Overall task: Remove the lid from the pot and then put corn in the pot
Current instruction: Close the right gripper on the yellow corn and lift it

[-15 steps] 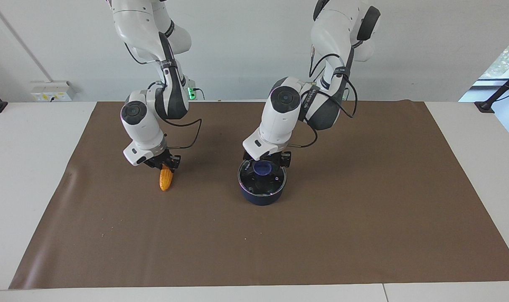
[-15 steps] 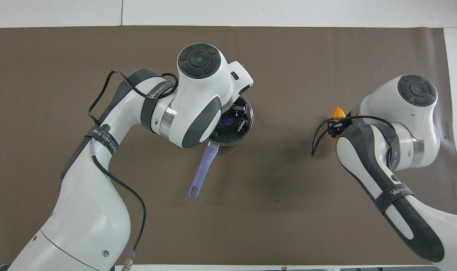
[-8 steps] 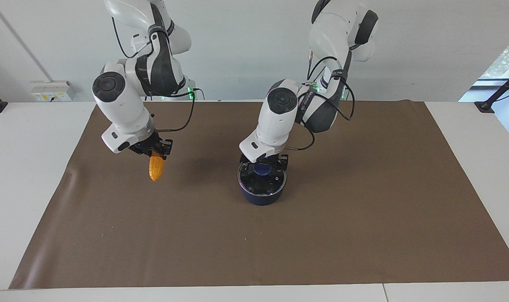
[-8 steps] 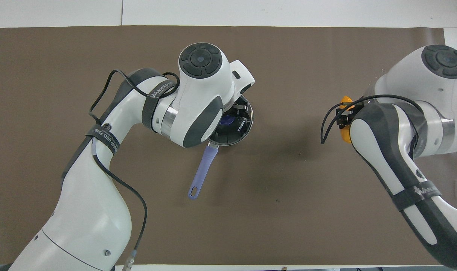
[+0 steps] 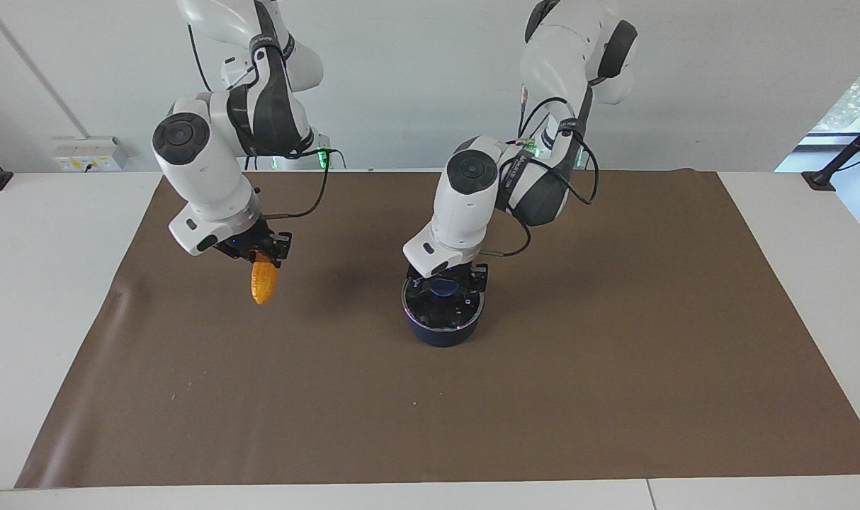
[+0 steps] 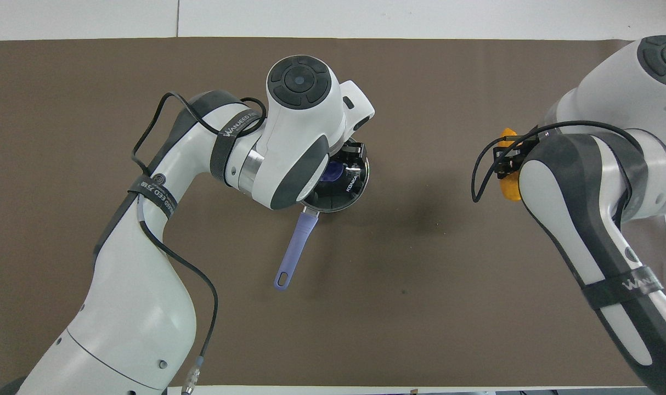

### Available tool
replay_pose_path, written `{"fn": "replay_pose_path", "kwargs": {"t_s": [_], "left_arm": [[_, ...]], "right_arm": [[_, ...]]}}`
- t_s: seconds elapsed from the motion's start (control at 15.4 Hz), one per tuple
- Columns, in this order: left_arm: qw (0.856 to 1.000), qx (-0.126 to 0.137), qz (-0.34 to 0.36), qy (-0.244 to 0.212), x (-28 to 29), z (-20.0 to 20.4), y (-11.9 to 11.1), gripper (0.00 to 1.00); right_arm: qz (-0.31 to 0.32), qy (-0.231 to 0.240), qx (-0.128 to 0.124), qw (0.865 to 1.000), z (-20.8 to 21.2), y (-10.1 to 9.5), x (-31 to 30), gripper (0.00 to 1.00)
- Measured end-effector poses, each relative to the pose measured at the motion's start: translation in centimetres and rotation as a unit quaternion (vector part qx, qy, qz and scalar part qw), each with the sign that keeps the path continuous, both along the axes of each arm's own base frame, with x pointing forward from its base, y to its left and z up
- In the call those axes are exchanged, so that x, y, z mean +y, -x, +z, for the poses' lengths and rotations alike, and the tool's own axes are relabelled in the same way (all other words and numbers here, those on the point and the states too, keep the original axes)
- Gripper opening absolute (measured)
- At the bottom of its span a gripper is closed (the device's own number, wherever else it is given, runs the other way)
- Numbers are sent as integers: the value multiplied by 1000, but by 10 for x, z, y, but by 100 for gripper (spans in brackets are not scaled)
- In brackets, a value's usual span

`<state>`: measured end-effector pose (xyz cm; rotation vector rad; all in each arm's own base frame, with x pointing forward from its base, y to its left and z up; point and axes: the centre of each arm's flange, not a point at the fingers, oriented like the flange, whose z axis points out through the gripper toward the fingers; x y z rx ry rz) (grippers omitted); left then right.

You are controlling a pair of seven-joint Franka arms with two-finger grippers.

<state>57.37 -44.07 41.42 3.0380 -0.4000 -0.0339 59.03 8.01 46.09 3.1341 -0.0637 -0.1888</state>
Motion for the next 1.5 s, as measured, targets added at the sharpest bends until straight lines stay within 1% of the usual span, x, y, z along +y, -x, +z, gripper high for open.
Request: {"fn": "replay_pose_path", "kwargs": {"t_s": [0.26, 0.39, 0.46, 0.52, 0.59, 0.65, 0.72, 0.78, 0.91, 0.98, 1.04, 1.11, 1.17, 1.5], "left_arm": [[1000, 0, 0, -1, 0, 0, 0, 99], [1000, 0, 0, -1, 0, 0, 0, 96], [1000, 0, 0, -1, 0, 0, 0, 92], [1000, 0, 0, -1, 0, 0, 0, 92], [1000, 0, 0, -1, 0, 0, 0, 86], [1000, 0, 0, -1, 0, 0, 0, 86], [1000, 1, 1, -1, 0, 0, 0, 81], [1000, 1, 1, -1, 0, 0, 0, 78], [1000, 1, 1, -1, 0, 0, 0, 78], [1000, 1, 1, -1, 0, 0, 0, 72], [1000, 1, 1, -1, 0, 0, 0, 70], [1000, 1, 2, -1, 0, 0, 0, 70], [1000, 0, 2, 0, 0, 0, 0, 67], [1000, 0, 2, 0, 0, 0, 0, 67]], "right_arm": [[9, 1, -3, 1000, -1, 1, 20, 39], [13, 1, -3, 1000, 0, 2, 26, 39], [14, 1, -3, 1000, 0, 2, 27, 39], [13, 1, -3, 1000, 0, 2, 27, 39], [13, 1, -3, 1000, 0, 2, 27, 39], [14, 1, -3, 1000, -1, 2, 27, 39], [14, 1, -3, 1000, -1, 2, 27, 39], [14, 1, -3, 1000, -1, 2, 28, 39], [19, 1, -2, 1000, -2, 3, 33, 39], [22, 1, -2, 1000, -2, 3, 36, 39], [24, 1, -4, 1000, -3, 3, 39, 39], [25, 1, -6, 1000, -3, 2, 41, 39], [26, 0, -8, 1000, -4, 2, 42, 39], [27, 0, -10, 1000, -5, 1, 44, 39]]}}
